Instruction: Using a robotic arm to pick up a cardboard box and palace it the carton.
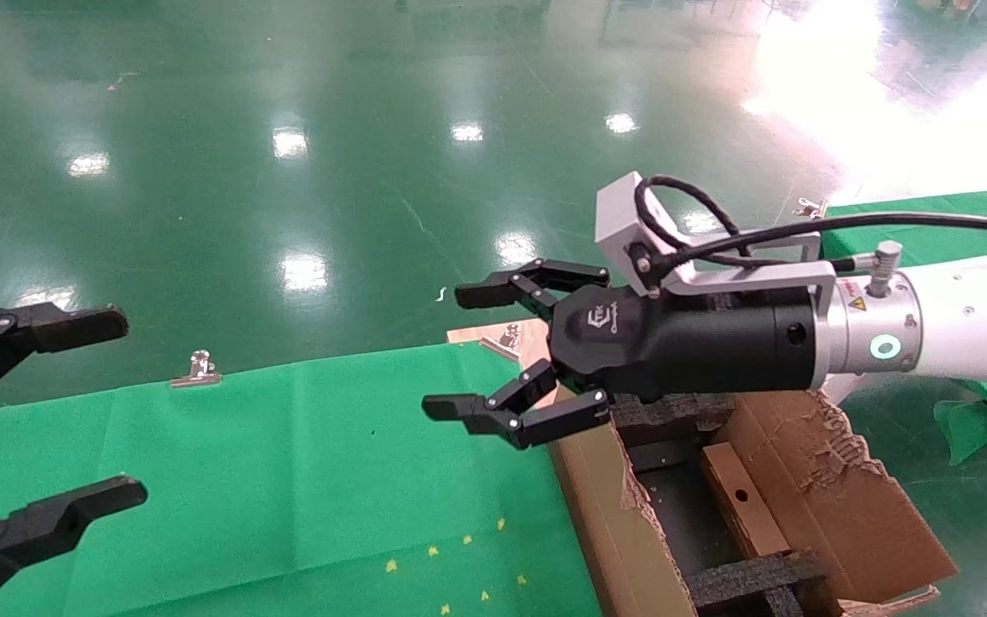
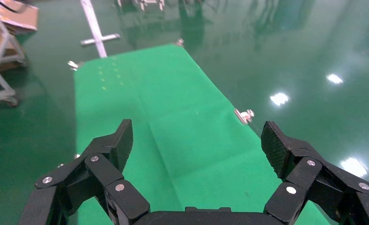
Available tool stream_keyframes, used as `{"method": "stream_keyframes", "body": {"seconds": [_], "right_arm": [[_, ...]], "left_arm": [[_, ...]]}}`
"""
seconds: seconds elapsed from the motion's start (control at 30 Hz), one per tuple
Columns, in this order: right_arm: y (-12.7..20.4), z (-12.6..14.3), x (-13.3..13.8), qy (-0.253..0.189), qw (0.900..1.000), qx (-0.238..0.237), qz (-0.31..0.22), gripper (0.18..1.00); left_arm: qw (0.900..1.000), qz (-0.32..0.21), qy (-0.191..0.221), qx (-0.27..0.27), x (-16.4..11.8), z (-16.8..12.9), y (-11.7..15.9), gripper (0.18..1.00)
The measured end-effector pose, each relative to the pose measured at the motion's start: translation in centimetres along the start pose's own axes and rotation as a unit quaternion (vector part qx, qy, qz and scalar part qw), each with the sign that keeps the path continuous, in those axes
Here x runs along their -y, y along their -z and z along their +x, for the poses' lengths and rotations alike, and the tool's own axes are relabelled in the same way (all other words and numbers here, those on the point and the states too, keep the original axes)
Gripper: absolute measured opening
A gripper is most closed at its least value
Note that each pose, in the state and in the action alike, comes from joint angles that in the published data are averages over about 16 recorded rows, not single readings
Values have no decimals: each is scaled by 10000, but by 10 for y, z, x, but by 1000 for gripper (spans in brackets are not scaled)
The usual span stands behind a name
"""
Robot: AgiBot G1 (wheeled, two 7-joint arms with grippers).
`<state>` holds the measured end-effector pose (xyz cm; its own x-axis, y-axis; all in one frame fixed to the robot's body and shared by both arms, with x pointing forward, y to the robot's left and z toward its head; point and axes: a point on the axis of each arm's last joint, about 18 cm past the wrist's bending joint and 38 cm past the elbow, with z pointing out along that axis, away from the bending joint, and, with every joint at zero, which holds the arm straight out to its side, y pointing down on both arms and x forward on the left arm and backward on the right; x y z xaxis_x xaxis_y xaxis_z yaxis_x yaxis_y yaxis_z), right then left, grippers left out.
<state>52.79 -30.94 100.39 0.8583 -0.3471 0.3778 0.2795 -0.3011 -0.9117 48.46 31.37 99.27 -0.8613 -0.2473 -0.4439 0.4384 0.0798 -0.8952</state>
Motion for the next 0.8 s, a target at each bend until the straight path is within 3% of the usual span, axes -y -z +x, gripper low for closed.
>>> {"method": "stream_keyframes", "body": {"seconds": [0.8], "right_arm": [[14,-52,6,611,9884,753,1166,1001]], "left_arm": [[10000,1,1,1,0,0,0,1001]]}}
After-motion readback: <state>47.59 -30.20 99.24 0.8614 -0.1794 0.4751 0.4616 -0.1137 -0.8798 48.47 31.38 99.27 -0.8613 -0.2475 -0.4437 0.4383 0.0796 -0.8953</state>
